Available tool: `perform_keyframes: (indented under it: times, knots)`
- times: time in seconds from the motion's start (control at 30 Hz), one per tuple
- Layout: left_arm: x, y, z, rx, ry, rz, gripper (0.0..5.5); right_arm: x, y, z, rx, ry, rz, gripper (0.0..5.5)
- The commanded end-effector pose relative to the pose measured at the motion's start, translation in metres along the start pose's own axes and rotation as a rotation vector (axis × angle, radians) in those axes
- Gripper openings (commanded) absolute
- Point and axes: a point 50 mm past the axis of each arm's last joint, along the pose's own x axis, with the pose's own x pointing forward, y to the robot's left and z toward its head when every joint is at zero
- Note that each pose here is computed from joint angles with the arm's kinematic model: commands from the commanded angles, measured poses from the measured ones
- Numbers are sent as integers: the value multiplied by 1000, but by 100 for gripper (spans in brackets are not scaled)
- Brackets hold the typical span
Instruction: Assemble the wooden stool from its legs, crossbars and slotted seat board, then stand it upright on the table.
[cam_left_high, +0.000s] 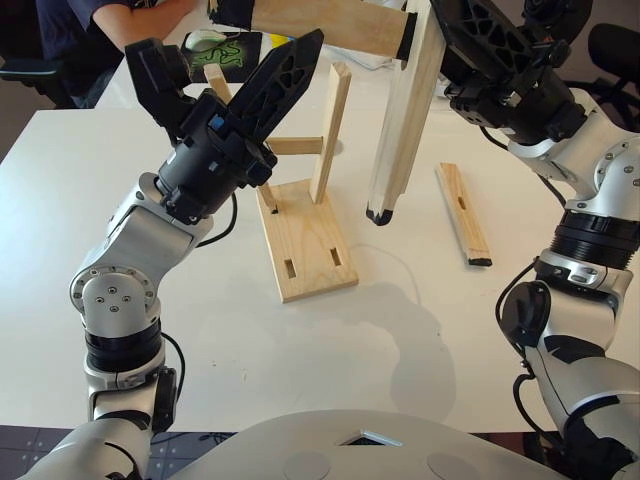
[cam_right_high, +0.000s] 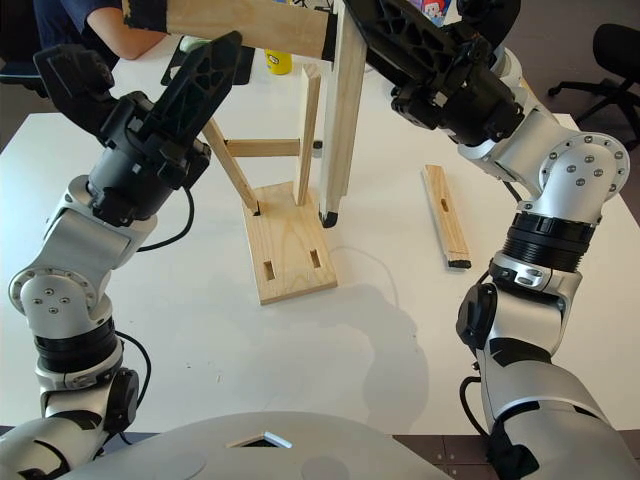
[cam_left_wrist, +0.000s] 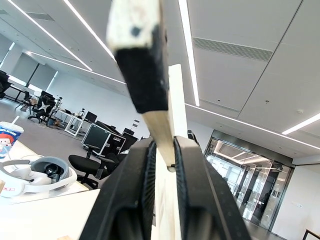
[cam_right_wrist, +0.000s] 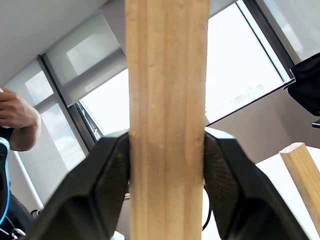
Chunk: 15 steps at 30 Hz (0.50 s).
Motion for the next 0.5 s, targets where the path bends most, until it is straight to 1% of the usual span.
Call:
perform_keyframes:
  times: [0.03, 0.1, 0.13, 0.17, 0.33, 0.37, 0.5]
  knots:
    - [2, 0, -9, 2, 61, 17, 42, 13, 5, -3, 2, 39, 60, 205]
    - [2, 3, -7, 11, 46, 39, 42, 13, 5, -2, -2, 36, 57, 205]
    - [2, 4, -6, 13, 37, 50, 78, 13, 5, -2, -4, 35, 55, 205]
    - [2, 5, -5, 14, 29, 57, 86, 13, 5, -2, -6, 34, 54, 205]
    - [-1, 10, 0, 12, -4, 95, 166, 11, 4, 1, -15, 26, 41, 205]
    - [-2, 9, 0, 11, -2, 92, 174, 11, 3, 2, -18, 23, 38, 205]
    - [-2, 3, -4, -7, 21, 56, 174, 10, 2, 5, -25, 13, 29, 205]
